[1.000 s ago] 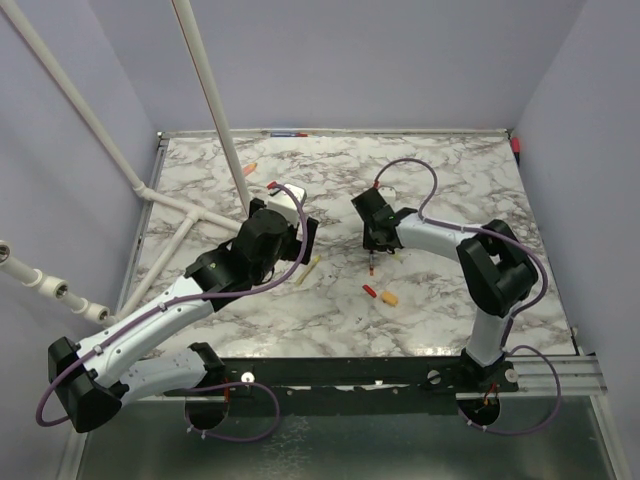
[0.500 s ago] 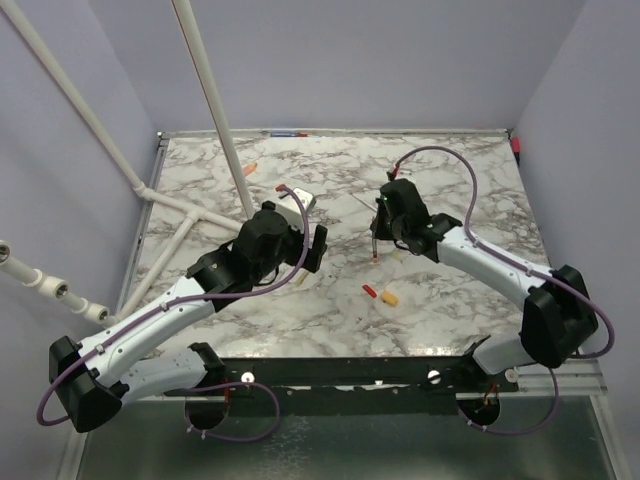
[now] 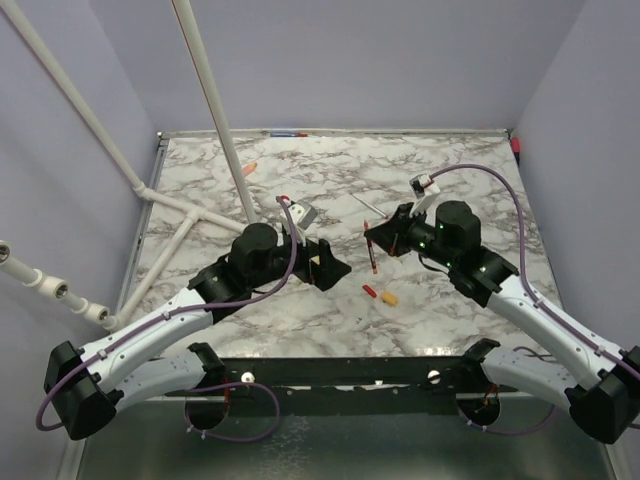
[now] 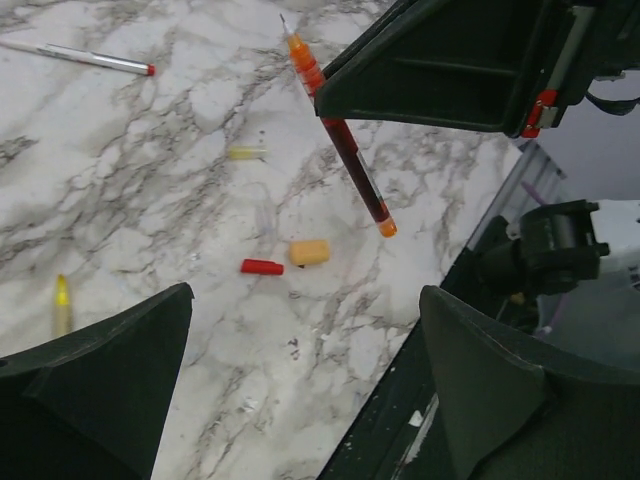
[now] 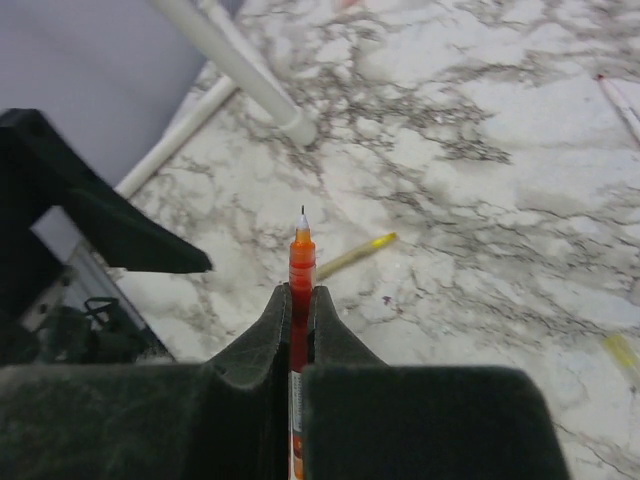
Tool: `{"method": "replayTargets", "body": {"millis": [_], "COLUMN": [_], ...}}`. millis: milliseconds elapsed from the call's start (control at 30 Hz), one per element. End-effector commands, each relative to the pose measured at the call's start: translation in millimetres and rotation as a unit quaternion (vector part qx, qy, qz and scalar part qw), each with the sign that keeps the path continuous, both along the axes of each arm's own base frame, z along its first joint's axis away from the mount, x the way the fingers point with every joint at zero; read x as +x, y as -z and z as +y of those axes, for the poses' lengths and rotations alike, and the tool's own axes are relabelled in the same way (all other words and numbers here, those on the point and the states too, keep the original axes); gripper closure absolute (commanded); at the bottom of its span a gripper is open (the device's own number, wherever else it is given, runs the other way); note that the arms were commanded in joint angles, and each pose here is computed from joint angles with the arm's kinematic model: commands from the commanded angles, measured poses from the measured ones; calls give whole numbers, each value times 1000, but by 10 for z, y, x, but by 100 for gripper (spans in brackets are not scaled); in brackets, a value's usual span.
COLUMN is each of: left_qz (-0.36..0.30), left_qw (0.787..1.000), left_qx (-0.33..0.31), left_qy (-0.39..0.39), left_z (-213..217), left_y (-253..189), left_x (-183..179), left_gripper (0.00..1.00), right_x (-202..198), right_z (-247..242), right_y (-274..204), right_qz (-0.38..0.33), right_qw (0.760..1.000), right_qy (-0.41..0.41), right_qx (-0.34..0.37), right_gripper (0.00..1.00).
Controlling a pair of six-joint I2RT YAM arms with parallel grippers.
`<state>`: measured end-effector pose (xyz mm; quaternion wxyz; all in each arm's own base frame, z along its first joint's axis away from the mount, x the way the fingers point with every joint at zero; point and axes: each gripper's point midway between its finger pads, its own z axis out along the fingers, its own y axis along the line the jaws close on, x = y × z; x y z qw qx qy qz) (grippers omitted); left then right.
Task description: Insert the pens into the pen caps
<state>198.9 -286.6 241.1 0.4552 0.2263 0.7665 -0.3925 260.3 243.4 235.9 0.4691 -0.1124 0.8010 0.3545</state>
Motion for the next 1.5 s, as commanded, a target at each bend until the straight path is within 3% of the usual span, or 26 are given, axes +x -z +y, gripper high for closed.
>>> {"method": "replayTargets", "body": {"millis": [0, 300, 600, 1033, 1133, 1267, 1467], "left_qz": [27, 60, 68, 78, 75, 71, 68], "left_qw": [989, 962, 953, 945, 943, 941, 940], "left_qx": [-133, -242, -269, -283, -288, -292, -293], "left_qy": [64, 114, 123, 147, 151, 154, 159], "left_z": [-206, -267, -280, -315, -305, -303, -310], "left_y": [-355, -564, -645, -695, -727, -772, -806], "left_x": [-287, -528, -557, -627, -648, -658, -665], "left_gripper": [5, 5, 9, 39, 55, 63, 63], "right_x": [-321, -650, -888, -910, -928, -960, -1013], "right_z": [211, 356, 602, 724, 738, 753, 785], "right_y": [-381, -750, -996, -1107, -1125, -1123, -1127], "right_qz": [-38, -50, -54, -68, -69, -70, -74], "right_qw": [991, 968, 949, 948, 947, 946, 943], "right_qy": [-92, -161, -214, -217, -221, -227, -236], "right_qx": [84, 184, 224, 222, 222, 222, 223], "right_gripper": [99, 99, 99, 99, 99, 99, 99]}}
